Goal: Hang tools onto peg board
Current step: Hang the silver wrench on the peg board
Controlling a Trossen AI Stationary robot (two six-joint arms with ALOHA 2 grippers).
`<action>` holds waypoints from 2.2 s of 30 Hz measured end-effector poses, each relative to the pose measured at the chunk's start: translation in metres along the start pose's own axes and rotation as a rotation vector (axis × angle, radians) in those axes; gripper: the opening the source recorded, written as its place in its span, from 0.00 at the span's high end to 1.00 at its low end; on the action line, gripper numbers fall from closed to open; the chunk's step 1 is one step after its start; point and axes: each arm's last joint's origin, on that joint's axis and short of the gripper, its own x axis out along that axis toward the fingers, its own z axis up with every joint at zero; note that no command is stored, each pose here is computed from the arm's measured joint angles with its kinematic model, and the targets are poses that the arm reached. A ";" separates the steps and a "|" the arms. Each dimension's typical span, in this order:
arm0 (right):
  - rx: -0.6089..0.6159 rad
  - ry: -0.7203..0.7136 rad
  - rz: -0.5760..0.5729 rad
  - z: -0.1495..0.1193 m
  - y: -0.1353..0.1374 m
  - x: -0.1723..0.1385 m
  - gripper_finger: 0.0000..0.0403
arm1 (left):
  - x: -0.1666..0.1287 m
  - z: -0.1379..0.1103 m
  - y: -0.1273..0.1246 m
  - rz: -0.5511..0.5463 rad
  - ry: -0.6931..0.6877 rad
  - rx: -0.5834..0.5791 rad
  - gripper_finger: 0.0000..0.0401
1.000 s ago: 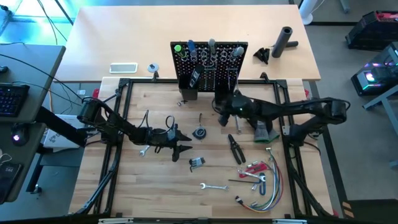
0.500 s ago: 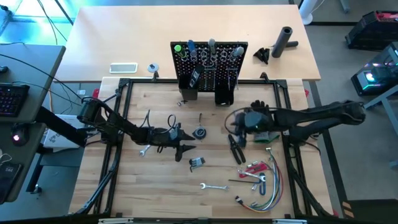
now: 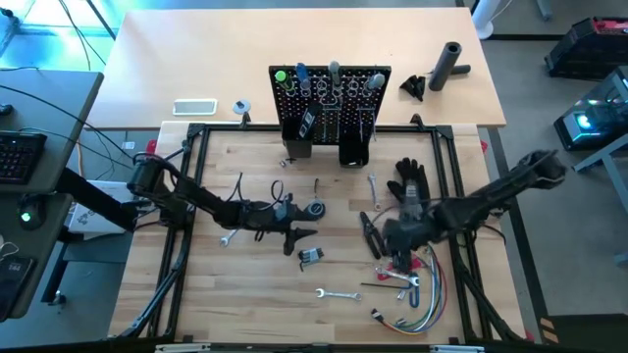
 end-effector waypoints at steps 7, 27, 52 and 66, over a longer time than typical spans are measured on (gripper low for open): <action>-0.016 0.079 0.014 -0.030 0.030 0.013 0.56 | 0.027 -0.013 -0.004 -0.060 0.061 -0.015 0.53; -0.100 0.120 -0.109 -0.063 0.053 0.056 0.56 | 0.065 -0.013 -0.014 -0.176 0.086 0.028 0.53; -0.129 0.094 -0.215 -0.056 0.057 0.073 0.92 | 0.065 -0.014 -0.014 -0.173 0.094 0.029 0.53; -0.197 -0.212 -0.290 0.001 0.072 0.040 0.92 | 0.056 0.007 -0.017 -0.177 0.069 0.105 0.53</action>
